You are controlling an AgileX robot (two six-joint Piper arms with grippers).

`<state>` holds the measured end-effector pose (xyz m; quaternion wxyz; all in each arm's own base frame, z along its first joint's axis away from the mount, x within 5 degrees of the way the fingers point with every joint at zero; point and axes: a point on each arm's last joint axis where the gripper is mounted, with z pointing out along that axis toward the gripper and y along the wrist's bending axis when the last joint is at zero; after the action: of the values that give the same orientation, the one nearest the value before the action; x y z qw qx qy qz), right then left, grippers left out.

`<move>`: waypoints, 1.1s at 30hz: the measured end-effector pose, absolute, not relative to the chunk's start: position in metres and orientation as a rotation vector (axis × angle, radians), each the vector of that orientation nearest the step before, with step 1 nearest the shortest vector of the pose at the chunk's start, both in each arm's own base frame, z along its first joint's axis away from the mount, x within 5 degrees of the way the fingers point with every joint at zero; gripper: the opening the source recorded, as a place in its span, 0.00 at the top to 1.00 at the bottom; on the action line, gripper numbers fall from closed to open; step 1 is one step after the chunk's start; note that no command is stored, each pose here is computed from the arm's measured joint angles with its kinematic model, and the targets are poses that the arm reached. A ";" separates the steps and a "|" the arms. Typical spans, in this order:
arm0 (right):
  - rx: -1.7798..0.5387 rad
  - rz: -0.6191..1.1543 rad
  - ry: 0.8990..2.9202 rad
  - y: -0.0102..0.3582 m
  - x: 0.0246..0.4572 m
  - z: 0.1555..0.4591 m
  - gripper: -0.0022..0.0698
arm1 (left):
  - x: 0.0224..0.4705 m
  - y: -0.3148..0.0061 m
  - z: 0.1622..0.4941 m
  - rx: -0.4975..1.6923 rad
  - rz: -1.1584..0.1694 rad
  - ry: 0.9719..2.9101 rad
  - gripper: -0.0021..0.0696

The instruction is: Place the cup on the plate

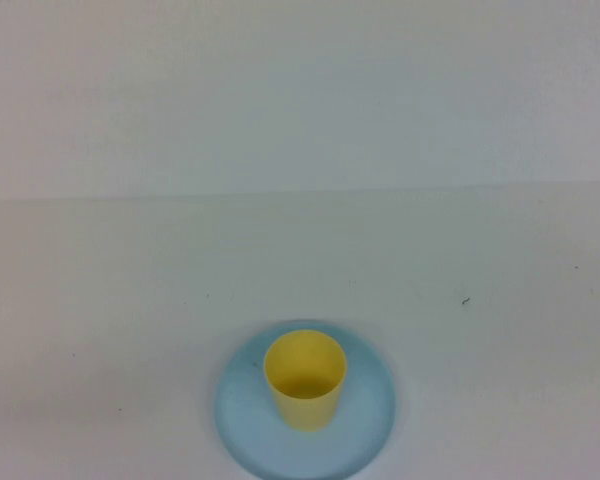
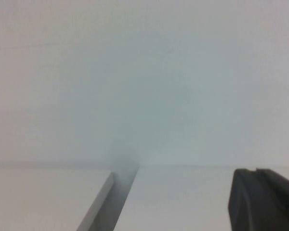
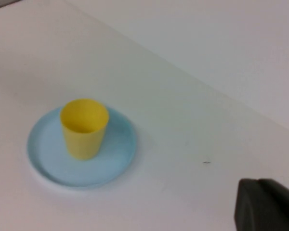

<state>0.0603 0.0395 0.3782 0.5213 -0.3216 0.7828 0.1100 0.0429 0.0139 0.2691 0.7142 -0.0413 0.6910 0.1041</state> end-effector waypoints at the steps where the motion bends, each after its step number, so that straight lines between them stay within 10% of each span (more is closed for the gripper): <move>1: -0.735 0.248 1.869 0.037 0.060 0.376 0.97 | 0.041 0.013 0.265 -0.088 0.228 1.517 0.97; 20: -0.007 -0.108 1.765 -0.004 0.053 0.195 0.97 | 0.048 0.006 0.231 0.143 0.310 1.630 0.97; 33: 0.064 -0.159 1.898 -0.008 0.051 0.169 0.97 | 0.054 0.001 0.189 0.241 0.279 1.740 0.97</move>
<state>0.0513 -0.0082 0.1688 0.5793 0.0273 0.8118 -0.0680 0.0545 0.0013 0.1891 0.6298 0.1051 0.7599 0.1217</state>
